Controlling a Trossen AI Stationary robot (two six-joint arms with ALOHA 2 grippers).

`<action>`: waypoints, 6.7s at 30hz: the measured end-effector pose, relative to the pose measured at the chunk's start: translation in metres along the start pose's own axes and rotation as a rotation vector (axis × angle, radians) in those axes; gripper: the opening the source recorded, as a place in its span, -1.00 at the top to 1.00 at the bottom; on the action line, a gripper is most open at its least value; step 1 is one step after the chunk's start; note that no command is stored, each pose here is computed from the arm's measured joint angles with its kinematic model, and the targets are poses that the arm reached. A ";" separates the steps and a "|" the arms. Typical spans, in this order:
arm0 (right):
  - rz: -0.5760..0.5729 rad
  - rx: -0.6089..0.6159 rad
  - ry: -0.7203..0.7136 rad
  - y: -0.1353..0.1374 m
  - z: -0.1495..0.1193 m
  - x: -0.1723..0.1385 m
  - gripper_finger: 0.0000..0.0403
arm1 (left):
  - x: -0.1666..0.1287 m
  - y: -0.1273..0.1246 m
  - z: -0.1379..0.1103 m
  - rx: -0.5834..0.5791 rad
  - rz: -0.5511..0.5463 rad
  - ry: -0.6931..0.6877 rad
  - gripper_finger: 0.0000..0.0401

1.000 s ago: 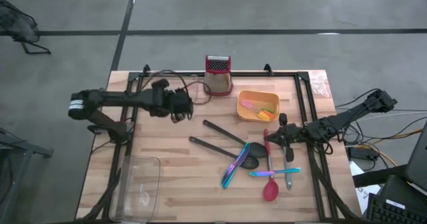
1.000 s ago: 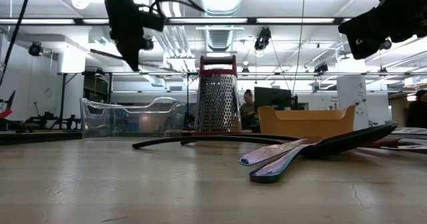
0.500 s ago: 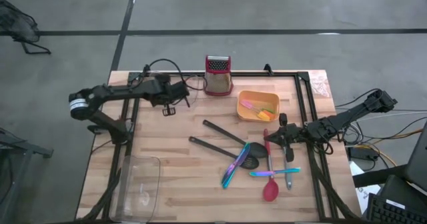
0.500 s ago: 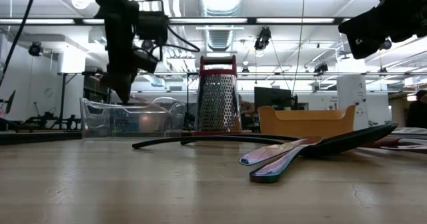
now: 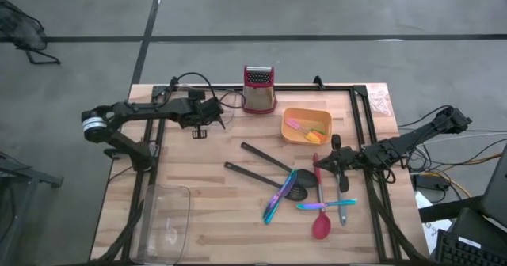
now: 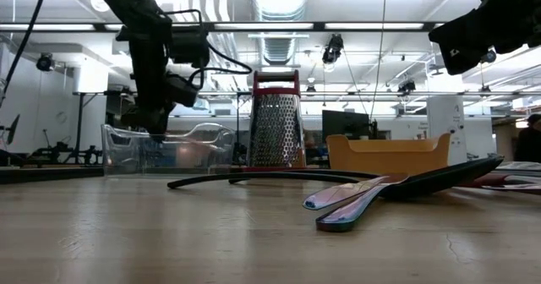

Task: Pick & Place Kitchen Items
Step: Put the brown knife into the top transparent bin, then put the blue knife into the top transparent bin

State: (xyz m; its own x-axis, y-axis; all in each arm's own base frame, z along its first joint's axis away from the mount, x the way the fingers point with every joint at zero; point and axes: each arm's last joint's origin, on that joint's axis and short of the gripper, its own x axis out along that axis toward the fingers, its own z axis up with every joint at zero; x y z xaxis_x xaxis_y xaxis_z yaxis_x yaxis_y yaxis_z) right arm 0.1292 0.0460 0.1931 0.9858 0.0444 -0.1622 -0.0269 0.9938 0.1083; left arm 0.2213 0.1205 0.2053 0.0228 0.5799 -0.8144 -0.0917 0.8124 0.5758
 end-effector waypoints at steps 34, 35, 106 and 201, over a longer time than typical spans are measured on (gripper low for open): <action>0.000 0.010 0.001 0.000 0.000 0.000 0.96 | -0.158 -0.051 0.092 -0.699 -0.949 -0.671 0.17; 0.000 0.010 0.001 0.000 0.000 0.000 0.96 | -0.159 -0.060 0.094 -0.704 -0.979 -0.690 0.18; 0.004 0.009 -0.015 0.000 0.001 0.000 0.96 | -0.079 -0.236 0.170 -0.857 -1.334 -0.397 -0.09; -0.010 0.035 0.051 0.003 -0.009 0.012 0.96 | -0.126 -0.237 0.161 -0.537 -0.599 -0.383 0.79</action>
State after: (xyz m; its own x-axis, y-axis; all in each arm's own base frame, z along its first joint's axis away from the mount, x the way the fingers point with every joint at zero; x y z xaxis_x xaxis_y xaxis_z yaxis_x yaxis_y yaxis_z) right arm 0.1390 0.0505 0.1831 0.9762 0.0407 -0.2129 -0.0107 0.9900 0.1404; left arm 0.4008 -0.1357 0.1831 0.5390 0.1261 -0.8328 -0.4098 0.9031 -0.1284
